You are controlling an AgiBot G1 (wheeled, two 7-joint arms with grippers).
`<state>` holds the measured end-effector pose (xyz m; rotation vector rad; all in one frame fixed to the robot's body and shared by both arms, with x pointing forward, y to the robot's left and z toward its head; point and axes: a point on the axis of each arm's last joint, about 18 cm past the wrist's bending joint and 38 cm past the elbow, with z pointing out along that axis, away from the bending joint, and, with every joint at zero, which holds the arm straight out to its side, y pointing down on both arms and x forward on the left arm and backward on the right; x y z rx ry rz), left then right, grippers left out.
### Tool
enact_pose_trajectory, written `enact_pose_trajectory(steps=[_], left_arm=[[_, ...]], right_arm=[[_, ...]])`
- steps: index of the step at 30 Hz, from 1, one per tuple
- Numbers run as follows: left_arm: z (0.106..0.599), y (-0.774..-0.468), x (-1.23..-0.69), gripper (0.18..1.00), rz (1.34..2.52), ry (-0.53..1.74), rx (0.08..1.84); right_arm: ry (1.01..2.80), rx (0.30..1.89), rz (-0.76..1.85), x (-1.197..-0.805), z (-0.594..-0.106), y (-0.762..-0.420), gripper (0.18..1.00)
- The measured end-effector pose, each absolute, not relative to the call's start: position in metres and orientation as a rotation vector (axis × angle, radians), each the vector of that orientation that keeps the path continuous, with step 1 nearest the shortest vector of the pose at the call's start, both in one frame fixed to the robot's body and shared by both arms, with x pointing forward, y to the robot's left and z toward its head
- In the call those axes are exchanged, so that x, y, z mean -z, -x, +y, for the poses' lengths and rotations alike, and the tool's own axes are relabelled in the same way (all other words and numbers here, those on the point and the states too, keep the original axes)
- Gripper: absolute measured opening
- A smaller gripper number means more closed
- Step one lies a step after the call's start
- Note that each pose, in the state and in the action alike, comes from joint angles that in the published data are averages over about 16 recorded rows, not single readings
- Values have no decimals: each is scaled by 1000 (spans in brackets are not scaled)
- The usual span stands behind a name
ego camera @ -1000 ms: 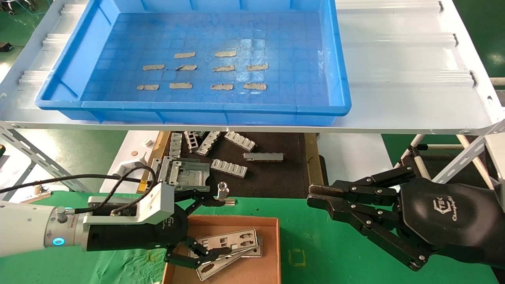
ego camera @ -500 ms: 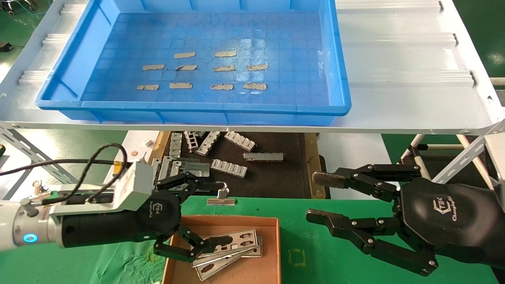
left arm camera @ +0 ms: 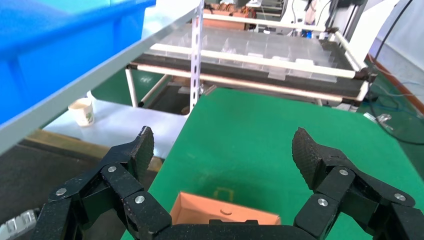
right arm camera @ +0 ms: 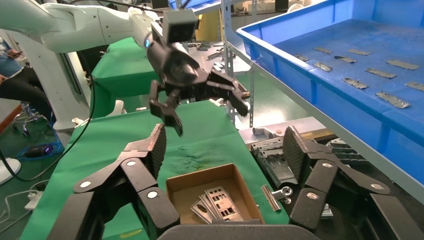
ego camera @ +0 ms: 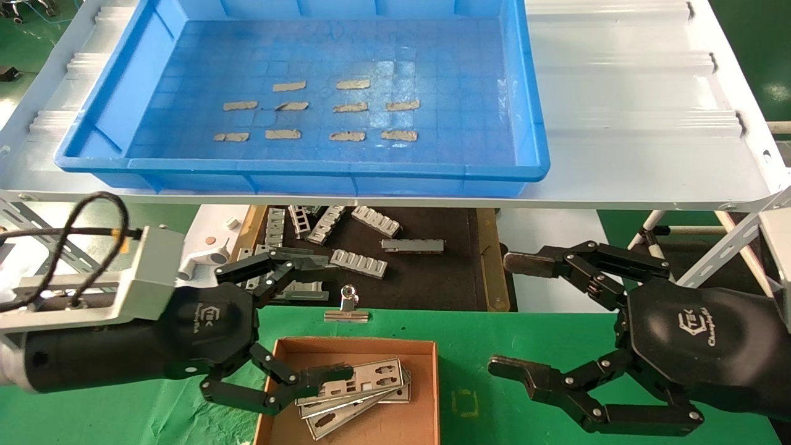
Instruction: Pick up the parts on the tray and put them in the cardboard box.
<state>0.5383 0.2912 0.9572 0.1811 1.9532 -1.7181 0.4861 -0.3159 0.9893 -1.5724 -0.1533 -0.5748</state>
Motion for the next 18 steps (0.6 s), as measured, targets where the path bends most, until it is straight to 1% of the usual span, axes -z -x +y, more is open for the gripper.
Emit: enact_pose_trajectory(steps=[6,12,18], left_arm=[[294,-520,-969,1001,1937,-207,1751],[297,-501,-980,1001,1928,-236,1777],[299,-484,-988,1001,1924,-265,1792]], right_arm=[[1572,575,-153,-989,-316,-486,872],[1572,575,-153,-989,-316,-486,944],[1572,575,-153,-989,-316,-486,985]])
